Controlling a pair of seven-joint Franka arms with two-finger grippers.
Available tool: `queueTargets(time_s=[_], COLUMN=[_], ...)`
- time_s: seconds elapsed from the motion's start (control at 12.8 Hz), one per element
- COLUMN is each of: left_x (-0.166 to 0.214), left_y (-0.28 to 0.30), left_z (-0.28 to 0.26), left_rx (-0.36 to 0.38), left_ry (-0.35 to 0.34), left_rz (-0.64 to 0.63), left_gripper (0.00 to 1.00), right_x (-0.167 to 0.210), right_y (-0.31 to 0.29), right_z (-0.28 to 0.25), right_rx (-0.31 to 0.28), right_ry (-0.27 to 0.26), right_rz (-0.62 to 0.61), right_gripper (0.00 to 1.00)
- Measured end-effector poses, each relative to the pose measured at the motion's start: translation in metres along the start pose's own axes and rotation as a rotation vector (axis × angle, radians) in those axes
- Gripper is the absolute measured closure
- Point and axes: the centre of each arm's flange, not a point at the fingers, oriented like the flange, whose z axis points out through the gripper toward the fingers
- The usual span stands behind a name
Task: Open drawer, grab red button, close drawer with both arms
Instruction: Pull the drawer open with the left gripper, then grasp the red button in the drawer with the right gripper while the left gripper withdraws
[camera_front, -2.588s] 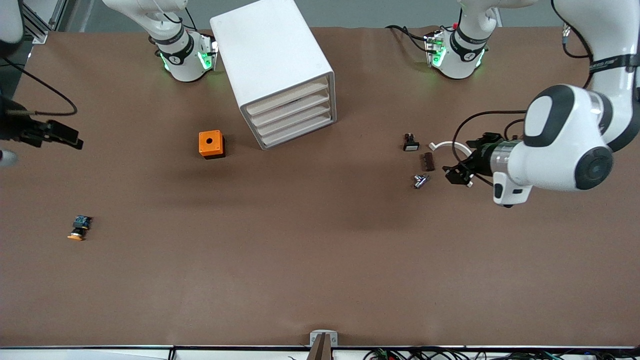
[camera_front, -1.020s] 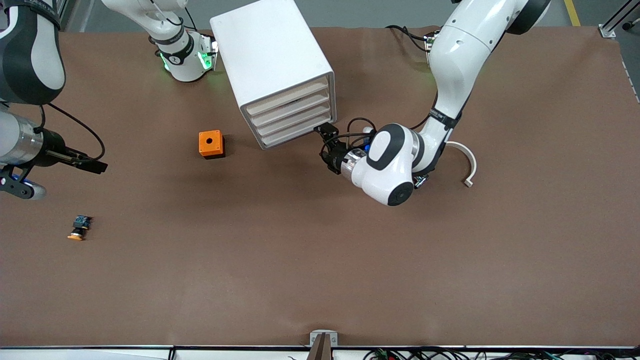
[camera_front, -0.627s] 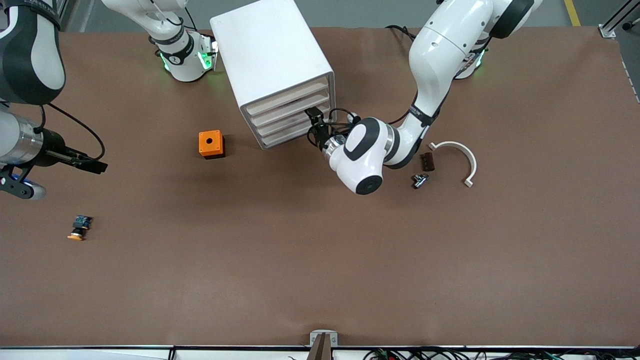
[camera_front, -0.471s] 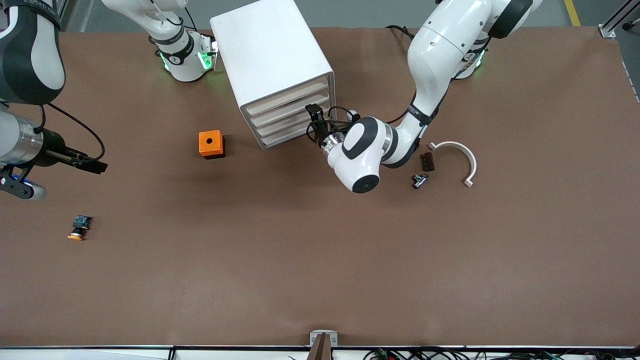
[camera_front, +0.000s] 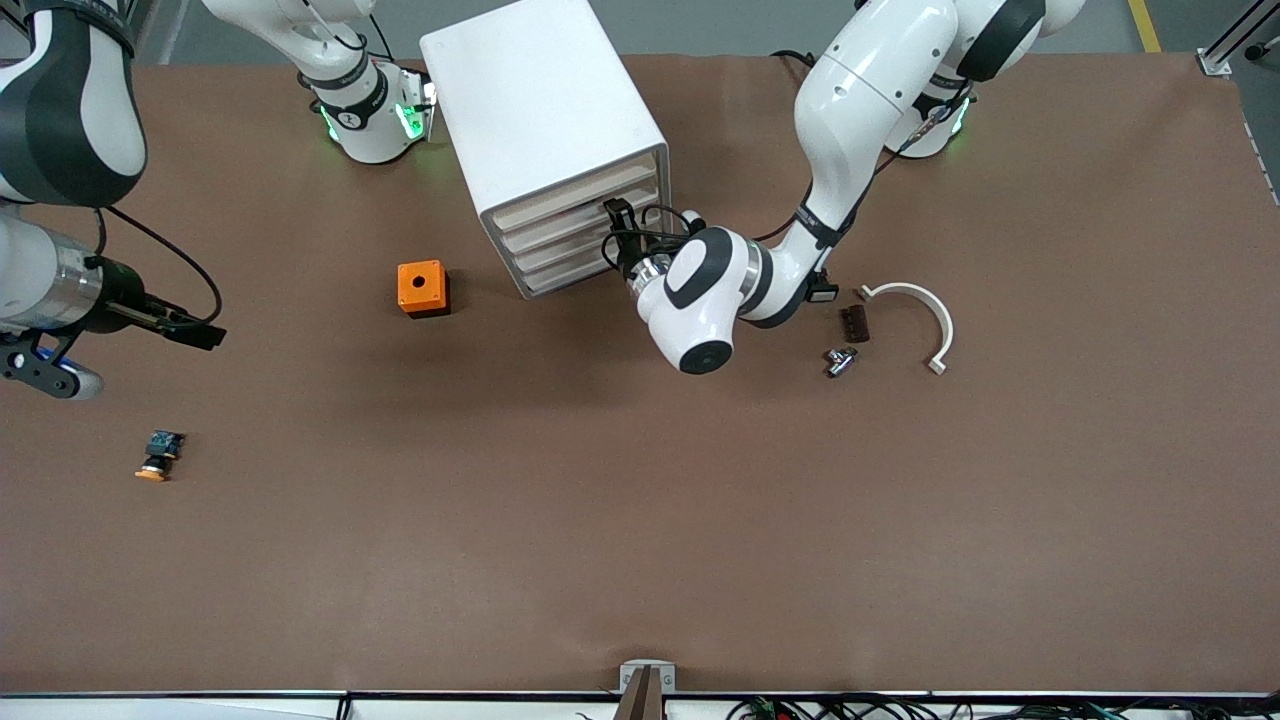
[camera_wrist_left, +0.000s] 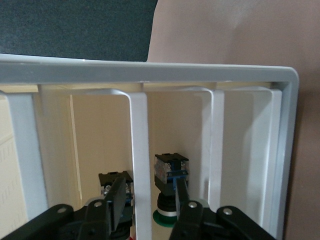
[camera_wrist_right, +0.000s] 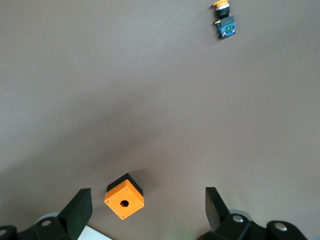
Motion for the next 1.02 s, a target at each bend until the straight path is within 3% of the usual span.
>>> queueTargets(time_s=[0.24,0.47,0.71,1.02], left_x=[-0.001,0.002,0.016,0.041], left_y=[-0.002,0.003,0.019,0.044], left_z=[0.000,-0.014,-0.060,-0.134], left_rx=[0.002,-0.003,-0.011,-0.045], left_ry=[0.001,-0.018,-0.089,-0.215], left_rz=[0.003,-0.006,-0.005,0.006], left_gripper=[0.84,0.86,0.86,0.86], right_x=[-0.011,-0.046,-0.074,-0.093], right_y=[-0.023,-0.083,-0.123,-0.149], right_z=[-0.004,-0.010,-0.012,-0.013], right_rx=[0.005,0.011,0.023,0.098], right_ry=[0.020,0.059,0.082,0.042], right_rz=[0.046,0.076,0.105,0.172], right_gripper=[0.00,0.00,0.00,0.00])
